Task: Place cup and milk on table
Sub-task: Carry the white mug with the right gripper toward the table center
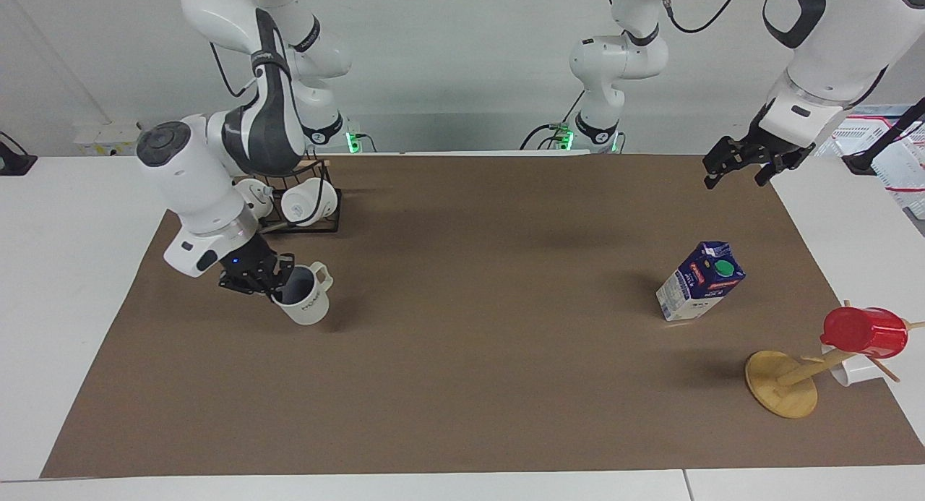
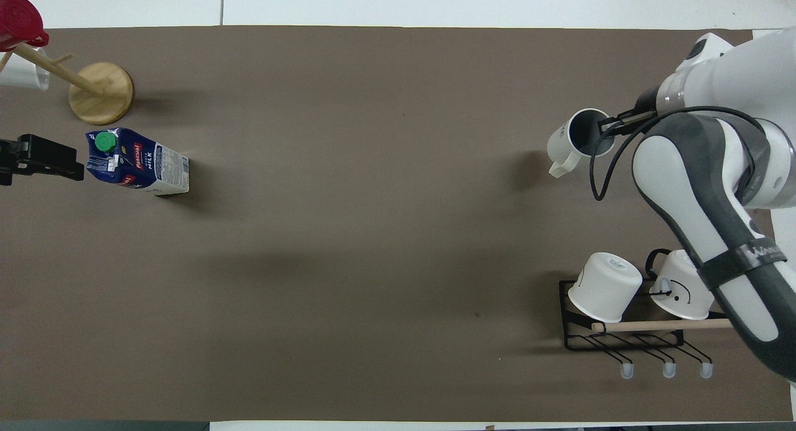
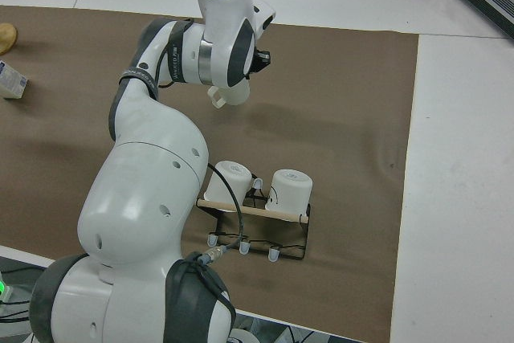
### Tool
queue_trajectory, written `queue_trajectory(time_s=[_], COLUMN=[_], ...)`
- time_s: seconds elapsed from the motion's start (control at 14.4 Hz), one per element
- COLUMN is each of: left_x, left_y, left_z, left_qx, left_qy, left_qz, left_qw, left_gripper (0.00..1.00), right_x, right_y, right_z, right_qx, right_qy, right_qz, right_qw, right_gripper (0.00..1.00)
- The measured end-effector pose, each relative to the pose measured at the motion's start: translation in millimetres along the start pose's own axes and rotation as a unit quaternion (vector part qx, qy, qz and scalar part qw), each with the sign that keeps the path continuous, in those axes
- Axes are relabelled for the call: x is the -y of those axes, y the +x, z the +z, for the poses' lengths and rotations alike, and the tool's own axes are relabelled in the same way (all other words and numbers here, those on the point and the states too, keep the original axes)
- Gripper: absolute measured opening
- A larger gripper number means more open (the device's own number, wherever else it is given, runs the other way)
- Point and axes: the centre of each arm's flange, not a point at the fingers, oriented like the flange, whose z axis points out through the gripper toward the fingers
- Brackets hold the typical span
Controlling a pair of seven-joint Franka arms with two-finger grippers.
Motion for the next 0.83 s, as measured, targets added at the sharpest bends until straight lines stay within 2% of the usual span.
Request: queue_trajectory(time_s=[0.14,0.35,0.49,0.62,0.83], left_x=[0.0,0.1,0.2,0.3,0.3], left_y=[0.0,0.0,0.0,0.0,0.0], left_z=[0.0,0.0,0.0,0.0,0.0], left_qx=[0.0,0.0,0.0,0.0,0.0], left_qy=[0.0,0.0,0.0,0.0,0.0], left_qz=[0.0,0.0,0.0,0.0,0.0], left_qw=[1.0,1.0,1.0,1.0,1.0], left_gripper=[1.0,1.0,1.0,1.0,1.0], right_x=[53.8,138.2,173.7,202.5,230.3], right_y=[10.5,20.1,19.9,18.2,10.2], right_z=[-0.4,4.8,8.8,19.8,44.8], right_qx=[-0.006,-0.037,-0.047,-0.049,-0.032], right_qy=[0.005,0.012,0.016,0.018,0.0], right_qz=[-0.042,-0.102,-0.128,-0.152,-0.214], right_qw=[0.999,0.994,0.991,0.987,0.976], right_gripper=[0.04,0.04,0.04,0.04,0.04])
